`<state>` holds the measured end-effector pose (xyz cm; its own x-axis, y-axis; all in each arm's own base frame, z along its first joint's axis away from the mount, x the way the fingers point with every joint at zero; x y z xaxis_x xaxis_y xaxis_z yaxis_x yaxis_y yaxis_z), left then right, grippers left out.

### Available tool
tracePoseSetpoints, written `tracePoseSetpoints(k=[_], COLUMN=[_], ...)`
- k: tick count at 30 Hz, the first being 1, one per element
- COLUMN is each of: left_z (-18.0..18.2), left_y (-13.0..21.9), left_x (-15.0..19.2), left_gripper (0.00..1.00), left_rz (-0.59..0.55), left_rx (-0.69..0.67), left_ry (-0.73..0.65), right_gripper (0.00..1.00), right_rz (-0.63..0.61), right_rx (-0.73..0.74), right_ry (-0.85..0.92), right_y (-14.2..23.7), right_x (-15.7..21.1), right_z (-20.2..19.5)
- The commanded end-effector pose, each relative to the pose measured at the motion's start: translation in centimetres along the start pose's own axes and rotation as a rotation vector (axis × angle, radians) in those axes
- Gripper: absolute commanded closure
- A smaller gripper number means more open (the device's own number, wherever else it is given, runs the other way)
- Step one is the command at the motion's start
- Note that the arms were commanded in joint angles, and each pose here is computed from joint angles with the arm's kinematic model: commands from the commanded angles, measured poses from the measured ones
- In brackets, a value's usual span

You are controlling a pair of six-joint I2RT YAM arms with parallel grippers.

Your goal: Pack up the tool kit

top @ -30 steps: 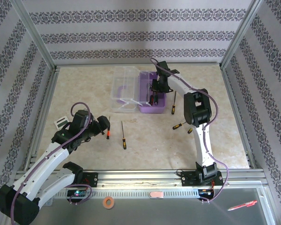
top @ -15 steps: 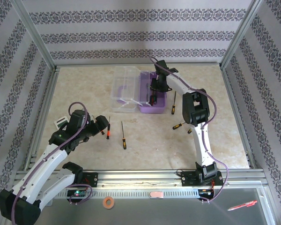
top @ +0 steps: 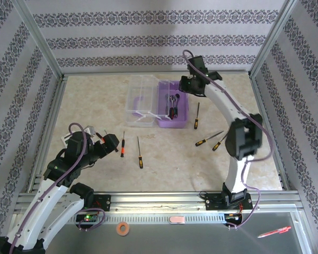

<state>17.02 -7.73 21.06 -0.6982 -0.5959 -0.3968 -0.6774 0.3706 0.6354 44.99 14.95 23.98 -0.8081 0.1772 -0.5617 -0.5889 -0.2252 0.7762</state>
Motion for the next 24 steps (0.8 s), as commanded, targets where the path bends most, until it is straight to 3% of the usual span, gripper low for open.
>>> tracePoseSetpoints(k=[1, 5, 9, 11, 17, 24], left_z=[0.8, 0.6, 0.6, 0.7, 0.1, -2.2], left_y=[-0.5, -2.0, -3.5, -4.1, -6.0, -9.0], left_x=[1.3, 1.9, 1.9, 1.6, 1.4, 4.5], left_gripper=[0.05, 0.10, 0.17, 0.26, 0.42, 0.47], left_rz=[0.064, 0.107, 0.165, 0.188, 0.248, 0.305], left_rx=[0.019, 0.061, 0.008, -0.046, -0.137, -0.245], left_ry=[0.012, 0.033, 0.006, -0.015, -0.058, -0.200], right_gripper=[0.70, 0.67, 0.66, 0.66, 0.70, 0.71], right_rz=[0.017, 0.050, 0.117, 0.128, 0.121, 0.083], right_rx=[0.063, 0.089, 0.093, 0.092, 0.060, -0.005], right_ry=[0.017, 0.001, -0.004, -0.008, -0.065, -0.151], right_y=[3.4, 6.4, 7.8, 8.3, 8.9, 8.5], right_x=[3.8, 9.2, 14.9, 16.9, 18.6, 17.8], right_z=[-2.1, -5.4, -8.0, -9.0, -10.7, -10.6])
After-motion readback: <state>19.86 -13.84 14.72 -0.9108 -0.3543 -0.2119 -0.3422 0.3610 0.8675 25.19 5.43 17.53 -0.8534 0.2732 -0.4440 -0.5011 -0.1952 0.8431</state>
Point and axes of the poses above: each hand's point on the last joint's axis, 136 mm out from that joint toward the fingers, its own y axis back along the fingers, its own z axis along the line the jaws close on, x = y × z, the point moved 5 cm from there along y, back along the fingers, and after that the axes turned 2 degrees about y, right-handed, at the moved point
